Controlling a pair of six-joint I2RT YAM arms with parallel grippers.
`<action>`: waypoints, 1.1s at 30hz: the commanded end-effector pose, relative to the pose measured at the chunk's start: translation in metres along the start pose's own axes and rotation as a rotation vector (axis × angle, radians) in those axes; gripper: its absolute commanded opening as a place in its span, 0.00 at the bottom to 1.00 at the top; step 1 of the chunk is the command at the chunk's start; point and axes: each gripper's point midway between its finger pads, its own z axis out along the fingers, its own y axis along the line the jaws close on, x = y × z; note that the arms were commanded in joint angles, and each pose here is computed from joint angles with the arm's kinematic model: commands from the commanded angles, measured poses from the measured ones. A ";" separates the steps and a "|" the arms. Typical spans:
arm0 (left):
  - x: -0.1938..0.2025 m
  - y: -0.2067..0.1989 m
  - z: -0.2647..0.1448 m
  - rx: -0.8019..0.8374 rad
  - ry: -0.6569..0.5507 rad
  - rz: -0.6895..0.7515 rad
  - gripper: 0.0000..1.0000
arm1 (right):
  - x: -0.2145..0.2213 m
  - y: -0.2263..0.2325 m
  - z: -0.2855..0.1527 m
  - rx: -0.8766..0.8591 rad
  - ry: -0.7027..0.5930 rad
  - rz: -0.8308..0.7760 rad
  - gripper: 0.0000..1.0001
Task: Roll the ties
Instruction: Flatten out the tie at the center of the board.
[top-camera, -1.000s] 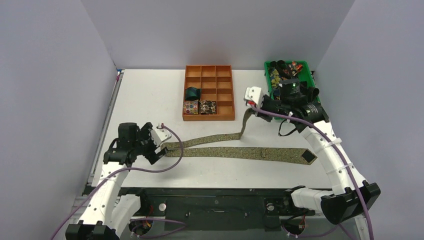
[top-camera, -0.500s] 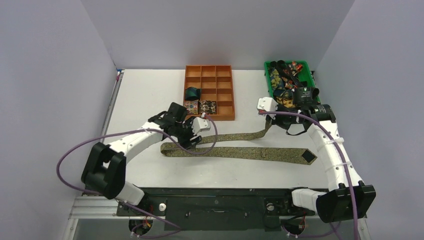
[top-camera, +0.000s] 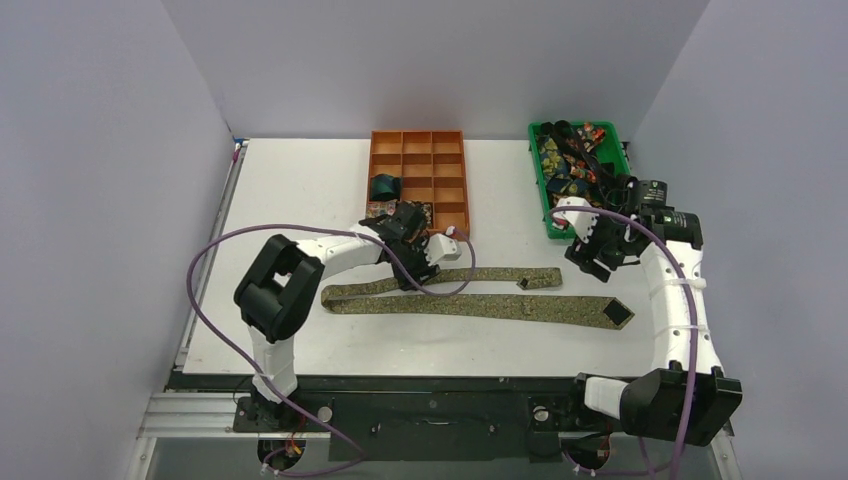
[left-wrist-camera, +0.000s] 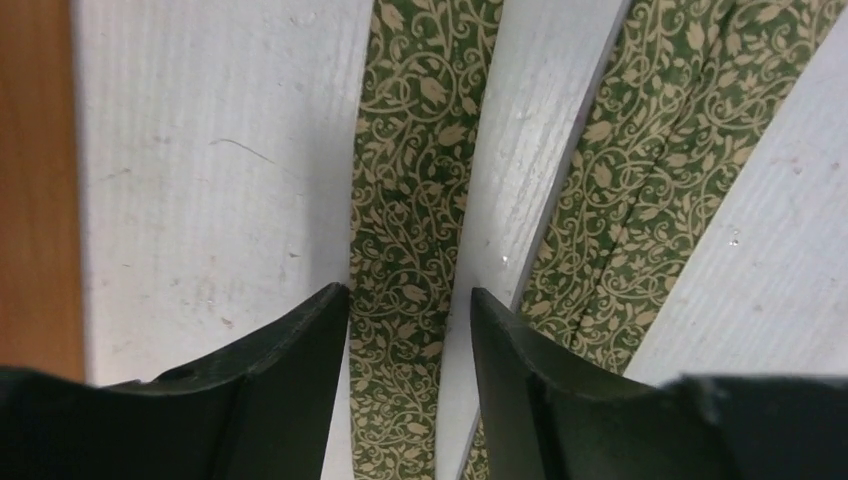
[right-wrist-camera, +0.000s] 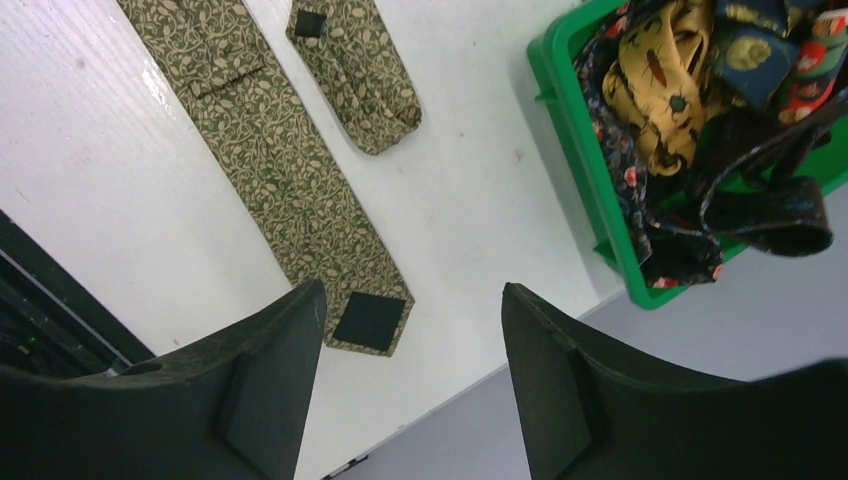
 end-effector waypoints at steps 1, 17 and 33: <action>0.017 0.008 0.001 -0.023 0.092 0.021 0.42 | 0.002 -0.002 -0.020 0.028 0.021 0.079 0.61; 0.114 -0.013 -0.140 0.000 0.078 0.131 0.00 | 0.022 0.037 -0.009 -0.140 0.129 0.344 0.49; 0.110 0.028 -0.179 -0.200 -0.172 -0.142 0.74 | -0.146 0.076 0.076 -0.143 -0.139 0.287 0.42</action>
